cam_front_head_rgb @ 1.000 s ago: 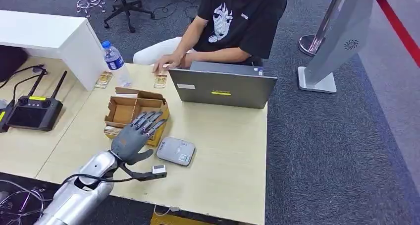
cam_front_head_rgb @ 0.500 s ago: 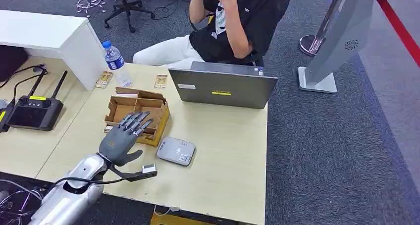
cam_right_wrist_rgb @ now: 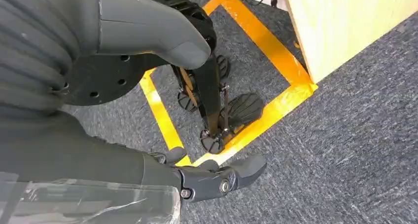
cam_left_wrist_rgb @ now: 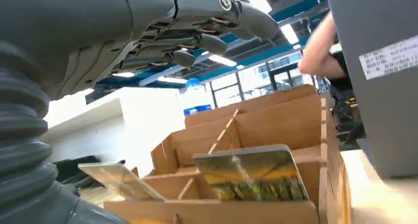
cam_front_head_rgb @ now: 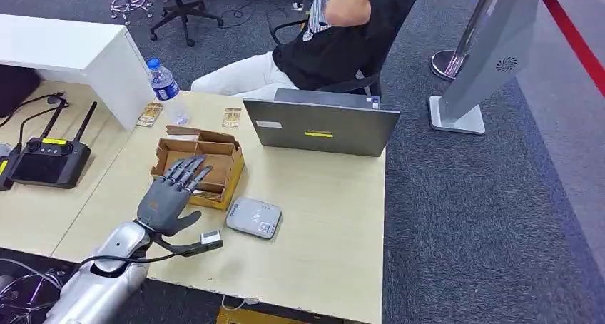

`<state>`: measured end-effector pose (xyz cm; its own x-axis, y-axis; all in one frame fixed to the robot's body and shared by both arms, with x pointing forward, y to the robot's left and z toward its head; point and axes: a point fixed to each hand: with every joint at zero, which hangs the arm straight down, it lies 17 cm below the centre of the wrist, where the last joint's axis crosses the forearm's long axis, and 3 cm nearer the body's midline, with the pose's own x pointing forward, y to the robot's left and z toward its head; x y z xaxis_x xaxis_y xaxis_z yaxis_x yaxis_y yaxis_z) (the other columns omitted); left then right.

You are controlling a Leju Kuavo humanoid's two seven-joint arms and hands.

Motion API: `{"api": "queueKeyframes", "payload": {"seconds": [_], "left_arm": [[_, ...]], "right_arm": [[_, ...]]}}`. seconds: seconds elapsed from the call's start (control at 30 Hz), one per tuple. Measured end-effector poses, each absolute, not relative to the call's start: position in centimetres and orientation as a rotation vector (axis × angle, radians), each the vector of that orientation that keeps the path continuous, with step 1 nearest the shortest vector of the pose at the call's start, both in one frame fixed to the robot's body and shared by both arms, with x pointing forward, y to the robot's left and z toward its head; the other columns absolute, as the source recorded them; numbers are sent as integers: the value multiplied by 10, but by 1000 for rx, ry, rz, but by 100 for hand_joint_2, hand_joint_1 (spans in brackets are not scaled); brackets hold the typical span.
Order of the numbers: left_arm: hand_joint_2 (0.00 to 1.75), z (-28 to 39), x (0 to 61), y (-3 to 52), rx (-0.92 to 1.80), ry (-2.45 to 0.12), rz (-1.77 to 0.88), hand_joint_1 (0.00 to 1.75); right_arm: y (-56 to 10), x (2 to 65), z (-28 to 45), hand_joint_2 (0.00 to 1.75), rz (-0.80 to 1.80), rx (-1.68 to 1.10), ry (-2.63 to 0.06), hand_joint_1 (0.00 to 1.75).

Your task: Pass the card to the sensor for recognition and then transmit it.

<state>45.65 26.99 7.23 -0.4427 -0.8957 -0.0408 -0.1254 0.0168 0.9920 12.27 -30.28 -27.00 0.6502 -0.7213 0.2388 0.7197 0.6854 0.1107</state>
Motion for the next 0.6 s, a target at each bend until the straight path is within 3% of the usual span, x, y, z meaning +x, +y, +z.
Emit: {"api": "queueKeyframes", "payload": {"seconds": [0.6], "left_arm": [[175,53,460,273,1043,-1604,-1471,0]], "right_arm": [[-303,123,-270,175,-817,5,-274,0]]}}
